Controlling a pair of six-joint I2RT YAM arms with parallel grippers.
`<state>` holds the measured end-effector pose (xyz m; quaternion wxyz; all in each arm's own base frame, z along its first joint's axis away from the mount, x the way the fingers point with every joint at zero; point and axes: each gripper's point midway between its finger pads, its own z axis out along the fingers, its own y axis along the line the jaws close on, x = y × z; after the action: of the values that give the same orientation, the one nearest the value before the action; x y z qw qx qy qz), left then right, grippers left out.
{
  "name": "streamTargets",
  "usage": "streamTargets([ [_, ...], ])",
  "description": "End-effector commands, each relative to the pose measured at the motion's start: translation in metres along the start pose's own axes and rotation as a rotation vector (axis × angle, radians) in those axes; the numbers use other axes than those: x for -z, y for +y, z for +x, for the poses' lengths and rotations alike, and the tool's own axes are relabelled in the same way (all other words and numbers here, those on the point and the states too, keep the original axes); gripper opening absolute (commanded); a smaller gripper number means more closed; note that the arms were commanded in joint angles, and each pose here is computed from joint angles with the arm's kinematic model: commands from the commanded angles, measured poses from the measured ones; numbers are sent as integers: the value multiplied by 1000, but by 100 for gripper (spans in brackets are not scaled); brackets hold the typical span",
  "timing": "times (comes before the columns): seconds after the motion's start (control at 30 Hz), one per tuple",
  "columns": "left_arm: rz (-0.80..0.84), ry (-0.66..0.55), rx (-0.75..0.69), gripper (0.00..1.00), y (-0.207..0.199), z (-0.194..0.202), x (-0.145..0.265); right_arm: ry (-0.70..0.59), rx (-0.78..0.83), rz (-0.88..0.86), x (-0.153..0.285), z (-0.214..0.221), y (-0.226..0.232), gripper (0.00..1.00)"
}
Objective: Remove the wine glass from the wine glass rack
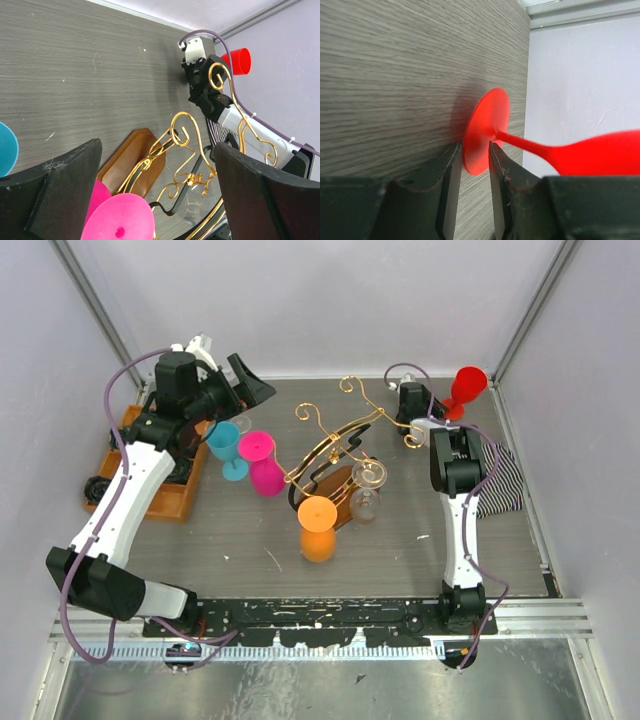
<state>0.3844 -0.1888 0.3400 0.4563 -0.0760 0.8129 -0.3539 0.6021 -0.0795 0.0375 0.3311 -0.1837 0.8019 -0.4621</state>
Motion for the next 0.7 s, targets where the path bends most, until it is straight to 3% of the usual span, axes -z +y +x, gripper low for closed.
streamTargets([
  [0.0,29,-28,-23,100,-10,-10,14,10,31,-121,1,7,43,36],
  [0.13,26,-31,-21,100,-8,-11,15,16,39,-126,4,7,49,58],
  [0.2,25,-30,-21,100,-8,-11,14,18,31,-143,6,7,52,63],
  [0.57,24,-26,-12,100,-7,-12,13,50,17,-250,20,14,74,64],
  [0.67,23,-21,-16,100,-6,-12,13,69,-81,-230,23,13,61,64],
])
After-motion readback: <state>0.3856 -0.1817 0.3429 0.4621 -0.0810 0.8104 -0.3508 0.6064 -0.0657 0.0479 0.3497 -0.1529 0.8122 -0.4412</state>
